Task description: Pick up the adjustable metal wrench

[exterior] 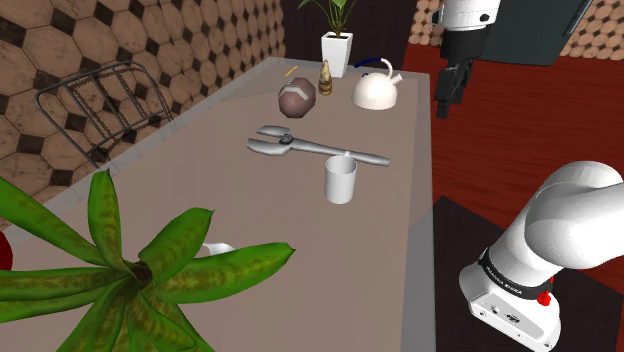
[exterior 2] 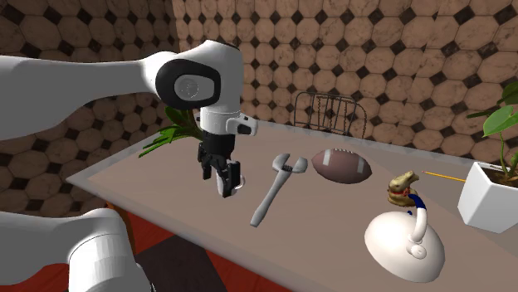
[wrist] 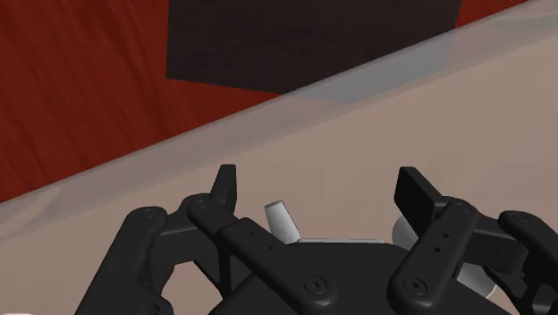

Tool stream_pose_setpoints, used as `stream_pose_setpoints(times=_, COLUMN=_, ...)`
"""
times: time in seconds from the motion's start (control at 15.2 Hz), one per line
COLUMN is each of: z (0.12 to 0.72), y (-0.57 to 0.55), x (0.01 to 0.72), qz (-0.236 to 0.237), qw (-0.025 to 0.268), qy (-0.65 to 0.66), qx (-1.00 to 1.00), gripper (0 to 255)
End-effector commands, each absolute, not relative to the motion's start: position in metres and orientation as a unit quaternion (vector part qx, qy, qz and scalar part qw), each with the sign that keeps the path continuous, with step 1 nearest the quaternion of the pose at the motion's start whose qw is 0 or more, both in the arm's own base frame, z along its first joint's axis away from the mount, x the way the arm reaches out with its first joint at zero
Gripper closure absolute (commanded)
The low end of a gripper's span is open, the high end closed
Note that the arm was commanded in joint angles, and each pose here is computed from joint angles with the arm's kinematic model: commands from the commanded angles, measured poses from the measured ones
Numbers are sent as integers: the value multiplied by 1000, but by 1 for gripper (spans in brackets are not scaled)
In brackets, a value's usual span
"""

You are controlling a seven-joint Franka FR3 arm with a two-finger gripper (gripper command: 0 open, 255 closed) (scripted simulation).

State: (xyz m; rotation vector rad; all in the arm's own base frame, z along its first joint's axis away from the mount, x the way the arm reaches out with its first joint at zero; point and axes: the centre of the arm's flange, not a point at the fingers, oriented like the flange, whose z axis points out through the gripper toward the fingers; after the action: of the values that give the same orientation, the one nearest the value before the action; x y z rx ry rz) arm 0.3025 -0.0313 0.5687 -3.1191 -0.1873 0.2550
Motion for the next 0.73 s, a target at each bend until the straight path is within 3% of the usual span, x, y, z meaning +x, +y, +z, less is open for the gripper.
stream_pose_setpoints(times=0.0, z=569, y=-31, x=302, qz=81, qw=3, qy=-60, qx=-995, gripper=0)
stream_pose_setpoints(times=0.66, z=502, y=-5, x=404, qz=53, qw=5, qy=-107, qx=-993, gripper=0)
